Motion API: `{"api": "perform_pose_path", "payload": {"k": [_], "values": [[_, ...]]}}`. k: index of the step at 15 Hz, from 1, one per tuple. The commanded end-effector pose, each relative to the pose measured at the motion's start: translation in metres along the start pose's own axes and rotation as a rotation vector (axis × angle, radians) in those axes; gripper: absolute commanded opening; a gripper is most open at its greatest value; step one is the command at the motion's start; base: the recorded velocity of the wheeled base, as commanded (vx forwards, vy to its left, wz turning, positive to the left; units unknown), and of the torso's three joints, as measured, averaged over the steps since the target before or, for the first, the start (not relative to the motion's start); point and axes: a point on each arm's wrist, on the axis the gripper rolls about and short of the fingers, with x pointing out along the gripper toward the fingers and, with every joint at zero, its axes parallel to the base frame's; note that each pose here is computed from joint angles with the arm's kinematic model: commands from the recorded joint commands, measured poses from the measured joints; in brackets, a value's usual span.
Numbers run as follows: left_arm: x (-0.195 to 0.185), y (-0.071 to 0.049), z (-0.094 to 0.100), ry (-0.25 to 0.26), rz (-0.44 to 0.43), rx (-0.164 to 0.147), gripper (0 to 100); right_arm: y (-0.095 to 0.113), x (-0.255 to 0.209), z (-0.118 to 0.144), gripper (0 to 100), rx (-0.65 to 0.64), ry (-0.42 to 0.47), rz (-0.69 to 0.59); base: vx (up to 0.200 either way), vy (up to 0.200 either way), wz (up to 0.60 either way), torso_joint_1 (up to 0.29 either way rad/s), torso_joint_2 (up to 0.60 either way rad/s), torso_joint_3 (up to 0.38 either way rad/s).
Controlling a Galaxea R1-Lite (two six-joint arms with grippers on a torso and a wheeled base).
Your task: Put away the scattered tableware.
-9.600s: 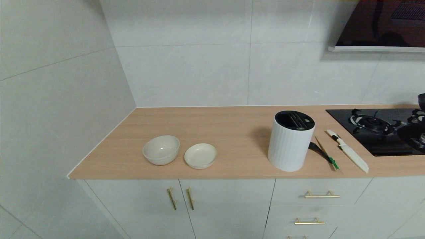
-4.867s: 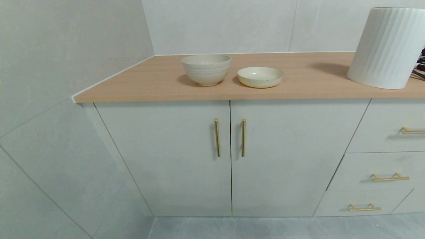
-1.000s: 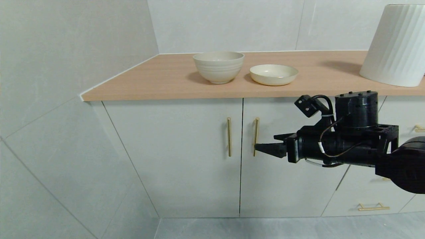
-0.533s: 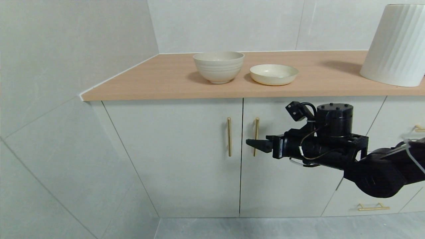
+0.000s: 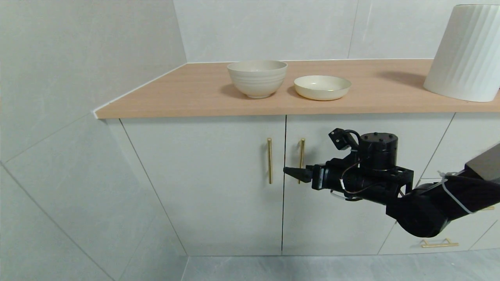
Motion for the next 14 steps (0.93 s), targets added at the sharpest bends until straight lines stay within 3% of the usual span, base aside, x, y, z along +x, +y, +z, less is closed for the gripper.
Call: {"api": "perform_pose_path", "payload": {"k": [1,10,14], "values": [[0.0,0.0,0.0,0.0,0.0,0.0,100,-0.002,0.01,-0.01,100,-0.005,0.003,0.01,0.0,0.0,0.0,0.0,0.0,0.0],[0.0,0.0,0.0,0.001,0.0,0.0,100,-0.005,0.024,-0.021,100,-0.012,-0.017,0.033,0.0,0.0,0.0,0.0,0.0,0.0],[0.0,0.0,0.0,0.001,0.0,0.0,100,0.007,0.018,-0.018,100,0.027,-0.013,0.072,0.0,0.0,0.0,0.0,0.0,0.0]]}}
